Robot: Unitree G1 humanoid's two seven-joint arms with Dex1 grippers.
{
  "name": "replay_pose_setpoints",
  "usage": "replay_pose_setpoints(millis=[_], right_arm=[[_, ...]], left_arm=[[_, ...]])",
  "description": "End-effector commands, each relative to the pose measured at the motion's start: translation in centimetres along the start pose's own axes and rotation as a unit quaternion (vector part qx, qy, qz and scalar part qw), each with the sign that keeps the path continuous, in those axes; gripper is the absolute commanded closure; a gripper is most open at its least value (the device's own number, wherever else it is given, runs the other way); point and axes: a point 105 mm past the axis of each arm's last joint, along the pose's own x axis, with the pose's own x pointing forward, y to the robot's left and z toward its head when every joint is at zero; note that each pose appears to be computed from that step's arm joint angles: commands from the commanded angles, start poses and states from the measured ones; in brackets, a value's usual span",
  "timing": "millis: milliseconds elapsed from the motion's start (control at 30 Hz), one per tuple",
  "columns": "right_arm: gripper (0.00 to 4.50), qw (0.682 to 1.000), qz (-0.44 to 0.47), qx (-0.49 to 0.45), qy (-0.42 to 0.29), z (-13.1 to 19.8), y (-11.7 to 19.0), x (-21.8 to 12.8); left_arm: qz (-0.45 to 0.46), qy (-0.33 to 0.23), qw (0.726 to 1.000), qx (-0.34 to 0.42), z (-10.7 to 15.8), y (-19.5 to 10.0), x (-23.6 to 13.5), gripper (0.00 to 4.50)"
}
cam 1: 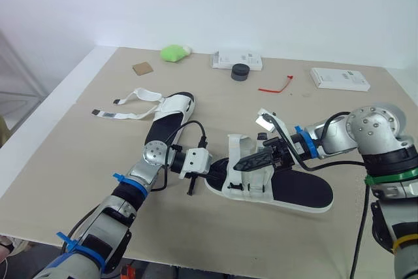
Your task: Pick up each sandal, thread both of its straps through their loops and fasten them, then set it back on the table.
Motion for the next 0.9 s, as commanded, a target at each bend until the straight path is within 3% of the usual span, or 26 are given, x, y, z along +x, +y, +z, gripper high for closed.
replay_pose_setpoints(millis=[33,533,900], right_arm=[[4.47,1.000,-0.010,0.001,0.000,-0.3,-0.2,0.2],[4.47,0.997,-0.077,-0.002,0.025,-1.3,-2.2,0.3],[4.47,0.995,-0.018,-0.096,-0.036,-0.2,0.9,-0.5]], left_arm=[[-0.073,0.107,0.983,-0.133,-6.6,-6.1,0.0,4.50],[-0.072,0.106,0.983,-0.132,-6.6,-6.0,0.0,4.50],[-0.075,0.106,0.983,-0.133,-6.6,-6.1,0.1,4.50]])
